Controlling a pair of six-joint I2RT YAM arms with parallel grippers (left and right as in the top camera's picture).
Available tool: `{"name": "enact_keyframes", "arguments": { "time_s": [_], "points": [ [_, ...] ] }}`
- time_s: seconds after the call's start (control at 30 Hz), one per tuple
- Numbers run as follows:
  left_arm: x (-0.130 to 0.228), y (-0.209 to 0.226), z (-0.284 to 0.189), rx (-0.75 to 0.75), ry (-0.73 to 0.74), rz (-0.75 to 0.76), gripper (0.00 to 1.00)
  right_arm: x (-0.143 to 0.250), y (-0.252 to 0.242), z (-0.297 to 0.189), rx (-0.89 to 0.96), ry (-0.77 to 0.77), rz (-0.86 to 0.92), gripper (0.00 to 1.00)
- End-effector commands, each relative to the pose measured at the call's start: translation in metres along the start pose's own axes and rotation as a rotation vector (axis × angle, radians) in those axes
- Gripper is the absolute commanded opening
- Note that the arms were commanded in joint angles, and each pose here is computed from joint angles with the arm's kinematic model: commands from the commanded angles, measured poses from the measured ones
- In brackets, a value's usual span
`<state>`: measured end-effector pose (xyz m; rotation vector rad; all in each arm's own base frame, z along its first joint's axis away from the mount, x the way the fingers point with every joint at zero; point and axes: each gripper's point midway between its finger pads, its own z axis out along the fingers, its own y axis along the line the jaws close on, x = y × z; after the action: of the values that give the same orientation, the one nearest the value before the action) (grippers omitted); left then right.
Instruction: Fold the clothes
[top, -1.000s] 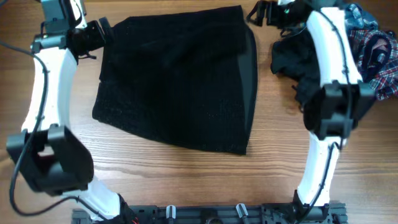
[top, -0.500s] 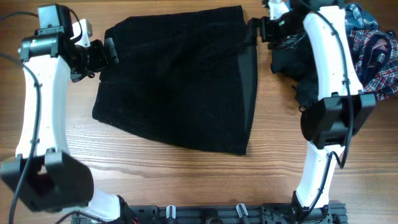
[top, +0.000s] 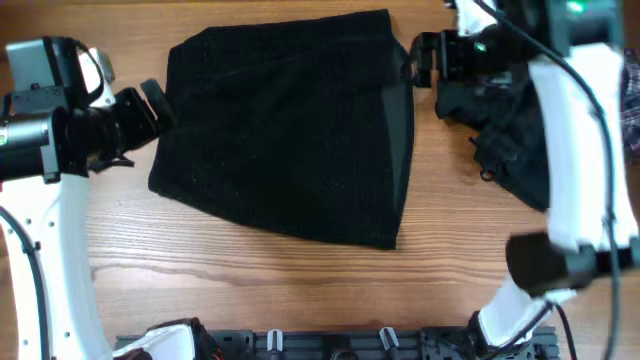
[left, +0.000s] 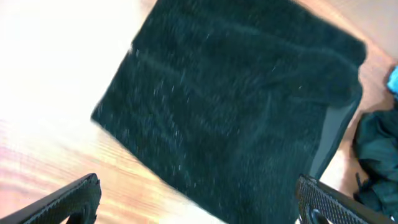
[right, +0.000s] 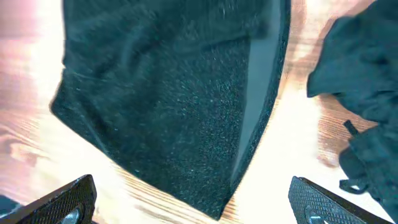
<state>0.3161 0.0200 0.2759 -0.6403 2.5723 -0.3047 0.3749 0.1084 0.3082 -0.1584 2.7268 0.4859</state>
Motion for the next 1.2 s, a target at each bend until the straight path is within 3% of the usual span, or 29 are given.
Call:
{"name": "enact_keyframes", "arguments": {
  "time_s": [0.0,0.43,0.6,0.93,1.17],
  "points": [
    [0.014,0.011,0.014,-0.041,0.067,-0.061,1.00,0.014,-0.006,-0.010,0.039,0.000,0.080,1.00],
    [0.042,0.066,0.046,-0.049,0.200,-0.263,1.00,0.119,-0.027,0.051,0.028,0.176,0.239,1.00],
    [0.051,0.075,0.057,-0.010,0.238,-0.290,1.00,0.159,-0.015,0.078,-0.119,0.190,0.247,1.00],
    [0.070,0.072,0.089,0.133,0.274,-0.202,1.00,0.193,-0.003,0.116,-0.306,0.209,0.093,1.00],
    [0.067,0.075,0.124,0.246,0.211,-0.213,1.00,0.197,-0.002,0.118,-0.325,0.212,0.048,1.00]
  ]
}}
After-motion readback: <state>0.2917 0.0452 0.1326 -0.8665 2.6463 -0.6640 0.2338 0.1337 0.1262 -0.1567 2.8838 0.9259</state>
